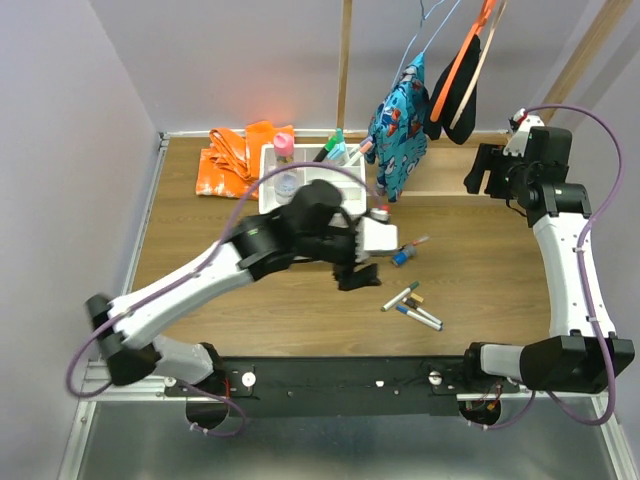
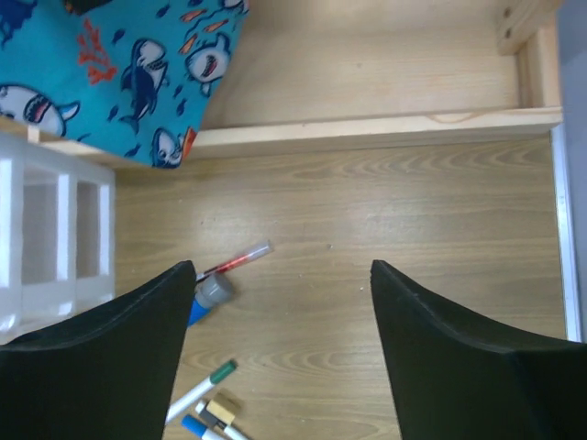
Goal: Sort the stationery into containers
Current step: Pick up the pen from the center of the board.
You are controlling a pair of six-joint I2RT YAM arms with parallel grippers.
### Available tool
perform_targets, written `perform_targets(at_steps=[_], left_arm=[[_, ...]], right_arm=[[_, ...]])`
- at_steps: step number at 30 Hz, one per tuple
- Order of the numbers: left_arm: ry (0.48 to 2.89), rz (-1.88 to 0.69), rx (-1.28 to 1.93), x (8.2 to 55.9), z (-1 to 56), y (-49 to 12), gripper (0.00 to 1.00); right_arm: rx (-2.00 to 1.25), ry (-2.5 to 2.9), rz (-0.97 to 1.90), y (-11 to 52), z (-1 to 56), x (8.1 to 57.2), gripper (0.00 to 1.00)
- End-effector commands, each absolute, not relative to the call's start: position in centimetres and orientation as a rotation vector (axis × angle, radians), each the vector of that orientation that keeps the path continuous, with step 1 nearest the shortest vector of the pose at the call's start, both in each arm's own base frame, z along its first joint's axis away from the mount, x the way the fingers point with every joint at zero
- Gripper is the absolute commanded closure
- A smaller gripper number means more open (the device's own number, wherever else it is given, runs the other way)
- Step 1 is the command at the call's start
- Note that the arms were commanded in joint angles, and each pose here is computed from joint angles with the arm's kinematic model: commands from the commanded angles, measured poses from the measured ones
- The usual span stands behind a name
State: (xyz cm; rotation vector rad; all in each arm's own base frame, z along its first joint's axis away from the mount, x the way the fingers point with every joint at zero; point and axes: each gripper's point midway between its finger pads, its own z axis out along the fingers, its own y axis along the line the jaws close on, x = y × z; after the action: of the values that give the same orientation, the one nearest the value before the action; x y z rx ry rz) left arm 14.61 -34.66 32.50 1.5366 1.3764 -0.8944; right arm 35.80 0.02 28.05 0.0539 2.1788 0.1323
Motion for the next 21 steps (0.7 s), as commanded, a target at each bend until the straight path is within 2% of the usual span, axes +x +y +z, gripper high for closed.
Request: perform_targets(at_steps=[1,2,4,5,9,14,15,21], left_arm=[[1.586,-0.831,1.582,16.2,28.8,-39.3,0.27],[1.647,-0.825,1.606,16.8,26.4,-40.8,0.27],[1.693,-0.827,1.604,17.2,26.1,-42.6,0.28],[1.74,-0.823,1.628,17.4,23.8,-43.9,0.28],[1.819,-0.787,1.637,18.4,20.7,-47.0,0.29],[1.986,-0.707,1.592,20.2,14.9,-48.6,0.35],[2.027,-0.712,1.552,20.3,14.4,-48.9,0.38],[2.122,-0.669,1.512,20.3,10.7,-49.8,0.44]], right_arm=[[0.16,2.07,0.013,-2.4,30.8,35.1,0.09],[0.168,2.058,-0.001,-2.6,31.1,34.7,0.08],[0.168,2.053,-0.003,-2.6,31.0,33.9,0.05],[0.168,2.041,-0.002,-2.6,31.3,33.2,0.05],[0.231,2.045,-0.02,-3.0,30.8,31.7,0.06],[0.317,2.014,-0.079,-4.5,31.3,31.2,0.06],[0.324,2.009,-0.078,-4.6,31.4,31.4,0.06],[0.325,2.016,-0.051,-4.4,30.9,31.8,0.06]])
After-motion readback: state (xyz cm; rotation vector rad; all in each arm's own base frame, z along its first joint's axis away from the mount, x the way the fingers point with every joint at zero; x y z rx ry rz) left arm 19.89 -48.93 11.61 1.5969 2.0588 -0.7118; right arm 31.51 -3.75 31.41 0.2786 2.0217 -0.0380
